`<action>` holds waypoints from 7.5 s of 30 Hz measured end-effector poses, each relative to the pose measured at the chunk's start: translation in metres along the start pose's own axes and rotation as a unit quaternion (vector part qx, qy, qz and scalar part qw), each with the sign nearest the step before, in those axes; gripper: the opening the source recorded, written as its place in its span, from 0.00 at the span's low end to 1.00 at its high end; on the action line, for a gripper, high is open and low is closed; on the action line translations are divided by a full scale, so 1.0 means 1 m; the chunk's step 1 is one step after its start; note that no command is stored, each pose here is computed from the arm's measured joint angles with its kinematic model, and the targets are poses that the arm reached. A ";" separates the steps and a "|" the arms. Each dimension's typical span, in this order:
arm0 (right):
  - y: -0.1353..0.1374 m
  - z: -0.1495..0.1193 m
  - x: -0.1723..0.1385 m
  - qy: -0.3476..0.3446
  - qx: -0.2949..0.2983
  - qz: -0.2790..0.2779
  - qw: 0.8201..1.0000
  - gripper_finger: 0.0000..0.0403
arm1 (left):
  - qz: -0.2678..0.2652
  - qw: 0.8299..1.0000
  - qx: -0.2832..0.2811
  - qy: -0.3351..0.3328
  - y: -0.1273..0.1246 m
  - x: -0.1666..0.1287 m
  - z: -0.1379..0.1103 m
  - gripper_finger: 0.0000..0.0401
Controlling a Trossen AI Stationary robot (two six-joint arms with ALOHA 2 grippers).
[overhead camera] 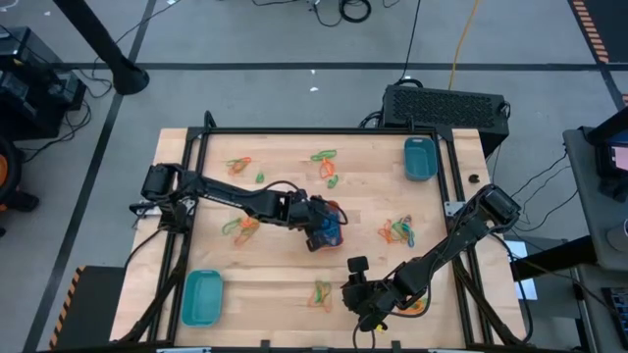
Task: Sort rubber bands into baskets
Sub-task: Put the blue rubber band into the orange bin
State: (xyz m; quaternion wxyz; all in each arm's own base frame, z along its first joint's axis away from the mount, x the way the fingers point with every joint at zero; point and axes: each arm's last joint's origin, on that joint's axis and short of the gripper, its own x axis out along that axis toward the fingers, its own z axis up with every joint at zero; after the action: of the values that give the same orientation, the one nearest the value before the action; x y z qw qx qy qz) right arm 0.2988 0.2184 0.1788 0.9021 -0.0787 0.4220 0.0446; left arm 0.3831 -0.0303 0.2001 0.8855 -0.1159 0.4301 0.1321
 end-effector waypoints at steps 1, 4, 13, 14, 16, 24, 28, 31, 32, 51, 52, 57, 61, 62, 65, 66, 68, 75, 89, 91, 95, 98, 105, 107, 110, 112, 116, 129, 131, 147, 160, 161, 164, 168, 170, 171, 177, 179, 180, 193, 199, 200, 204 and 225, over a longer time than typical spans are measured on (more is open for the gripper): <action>0.000 0.000 0.000 0.000 0.000 0.000 1.000 0.37 | 0.001 1.000 0.001 0.002 0.000 0.000 0.000 0.13; 0.000 0.000 0.000 0.000 0.000 0.000 1.000 0.37 | 0.000 1.000 0.010 0.002 -0.001 0.000 -0.001 0.19; 0.000 0.000 0.000 0.000 0.000 0.000 1.000 0.37 | -0.002 1.000 0.010 0.003 -0.001 0.000 -0.001 0.39; 0.000 0.000 0.000 0.000 0.000 0.000 1.000 0.37 | -0.005 1.000 0.010 0.004 -0.001 0.000 -0.001 0.41; 0.000 0.000 0.000 0.000 0.000 0.000 1.000 0.37 | -0.015 1.000 0.005 0.008 -0.002 0.000 -0.001 0.44; 0.000 0.000 0.000 -0.002 0.001 0.001 1.000 0.37 | -0.071 0.996 -0.042 0.034 0.003 -0.006 0.005 0.45; 0.001 0.001 0.000 -0.004 0.001 0.001 1.000 0.37 | -0.080 0.995 -0.056 0.014 0.003 -0.027 0.016 0.45; 0.001 0.001 0.000 -0.004 0.004 0.000 1.000 0.37 | -0.086 0.995 -0.058 -0.007 0.001 -0.047 0.022 0.45; 0.000 0.000 0.000 -0.004 0.005 -0.001 1.000 0.37 | -0.088 0.994 -0.057 -0.012 0.000 -0.052 0.023 0.45; 0.001 -0.001 0.000 0.001 0.029 -0.004 1.000 0.37 | -0.063 0.997 0.028 0.043 -0.072 -0.124 -0.044 0.45; 0.001 -0.001 0.000 0.000 0.030 -0.004 1.000 0.37 | -0.061 0.996 0.031 0.048 -0.077 -0.127 -0.050 0.45; 0.001 0.001 0.000 -0.006 0.034 -0.001 0.999 0.37 | -0.033 0.997 0.034 0.064 -0.095 -0.142 -0.079 0.45; 0.001 0.001 0.000 -0.006 0.040 -0.001 0.999 0.37 | -0.006 0.996 0.015 0.082 -0.103 -0.153 -0.100 0.45; 0.001 0.001 0.000 -0.006 0.040 -0.001 0.999 0.37 | -0.004 0.996 0.008 0.087 -0.105 -0.156 -0.105 0.45; 0.001 0.001 0.000 -0.005 0.040 0.000 0.999 0.37 | -0.001 0.995 -0.009 0.099 -0.111 -0.164 -0.118 0.45; 0.001 0.000 0.000 -0.004 0.040 0.001 0.999 0.37 | -0.002 0.995 -0.012 0.101 -0.113 -0.167 -0.122 0.45; 0.001 0.000 0.000 -0.001 0.040 0.001 0.999 0.37 | -0.004 0.996 -0.011 0.092 -0.118 -0.171 -0.128 0.45; -0.022 -0.007 -0.036 0.103 0.077 -0.075 0.989 0.37 | 0.054 0.997 0.034 -0.040 -0.121 -0.165 -0.137 0.45; -0.113 -0.031 -0.100 0.354 0.282 -0.218 0.865 0.37 | 0.082 0.992 0.092 -0.035 -0.045 -0.079 -0.137 0.45; -0.114 -0.041 -0.094 0.378 0.296 -0.211 0.851 0.37 | 0.065 0.993 0.085 -0.056 -0.033 -0.074 -0.138 0.45; -0.110 -0.072 -0.076 0.433 0.303 -0.177 0.830 0.37 | 0.005 0.990 0.069 -0.126 -0.014 -0.075 -0.147 0.45; -0.109 -0.094 -0.062 0.443 0.310 -0.162 0.826 0.37 | -0.074 0.976 0.061 -0.196 -0.006 -0.084 -0.146 0.45; -0.104 -0.123 -0.060 0.413 0.348 -0.131 0.831 0.37 | -0.129 0.910 0.142 -0.369 -0.001 -0.119 -0.121 0.45; -0.104 -0.129 -0.067 0.399 0.367 -0.129 0.830 0.37 | -0.113 0.895 0.152 -0.405 0.004 -0.126 -0.113 0.45; -0.108 -0.138 -0.078 0.362 0.403 -0.126 0.831 0.37 | -0.106 0.881 0.164 -0.430 0.018 -0.129 -0.101 0.45; -0.112 -0.143 -0.080 0.318 0.435 -0.111 0.835 0.37 | -0.105 0.879 0.168 -0.433 0.030 -0.126 -0.093 0.45; -0.121 -0.155 -0.078 0.255 0.469 -0.090 0.841 0.37 | -0.108 0.881 0.167 -0.429 0.057 -0.116 -0.080 0.45; -0.123 -0.165 -0.065 0.219 0.511 -0.068 0.828 0.36 | -0.164 0.873 0.180 -0.423 0.082 -0.107 -0.070 0.45; -0.124 -0.167 -0.065 0.229 0.515 -0.083 0.822 0.33 | -0.162 0.873 0.182 -0.423 0.082 -0.107 -0.070 0.45; -0.125 -0.135 -0.070 0.203 0.504 -0.066 0.837 0.01 | -0.159 0.868 0.204 -0.425 0.087 -0.107 -0.069 0.45; -0.129 -0.056 -0.122 0.141 0.436 -0.053 0.887 0.00 | -0.173 0.861 0.210 -0.430 0.088 -0.108 -0.068 0.45; -0.130 -0.053 -0.124 0.133 0.434 -0.051 0.889 0.00 | -0.173 0.861 0.210 -0.430 0.088 -0.108 -0.068 0.45; -0.130 -0.051 -0.126 0.128 0.434 -0.056 0.890 0.00 | -0.173 0.861 0.210 -0.429 0.088 -0.108 -0.068 0.45; -0.133 -0.050 -0.121 0.129 0.416 -0.058 0.898 0.00 | -0.173 0.861 0.210 -0.429 0.088 -0.108 -0.068 0.45; -0.135 -0.044 -0.116 0.108 0.398 -0.044 0.910 0.00 | -0.172 0.863 0.211 -0.425 0.088 -0.107 -0.069 0.45; -0.137 -0.040 -0.114 0.092 0.390 -0.036 0.915 0.00 | -0.172 0.865 0.213 -0.421 0.088 -0.106 -0.069 0.45; -0.152 -0.013 -0.090 -0.003 0.306 0.002 0.952 0.00 | -0.169 0.875 0.222 -0.397 0.089 -0.099 -0.072 0.45; -0.159 -0.007 -0.080 -0.023 0.278 0.013 0.960 0.00 | -0.172 0.876 0.223 -0.392 0.088 -0.096 -0.073 0.45; -0.163 -0.004 -0.074 -0.031 0.267 0.017 0.963 0.00 | -0.175 0.876 0.224 -0.389 0.088 -0.094 -0.073 0.45; -0.216 -0.012 0.011 -0.010 0.241 0.048 0.969 0.00 | -0.179 0.882 0.221 -0.374 0.098 -0.082 -0.071 0.45; -0.225 -0.004 0.030 -0.013 0.233 0.055 0.971 0.00 | -0.178 0.886 0.219 -0.368 0.102 -0.081 -0.071 0.45; -0.226 -0.001 0.032 -0.015 0.232 0.055 0.971 0.00 | -0.177 0.888 0.218 -0.365 0.103 -0.081 -0.071 0.45; -0.227 0.007 0.040 -0.012 0.230 0.055 0.971 0.00 | -0.171 0.894 0.213 -0.355 0.107 -0.079 -0.072 0.45; -0.229 0.012 0.041 0.011 0.236 0.071 0.969 0.35 | -0.171 0.896 0.213 -0.351 0.107 -0.078 -0.072 0.45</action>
State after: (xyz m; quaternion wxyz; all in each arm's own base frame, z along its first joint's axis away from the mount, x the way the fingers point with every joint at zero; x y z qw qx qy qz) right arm 0.3684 -0.0045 0.1788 0.8849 0.1661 0.4352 0.0072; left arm 0.2479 0.0363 0.2088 0.9914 0.0574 0.0830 -0.0837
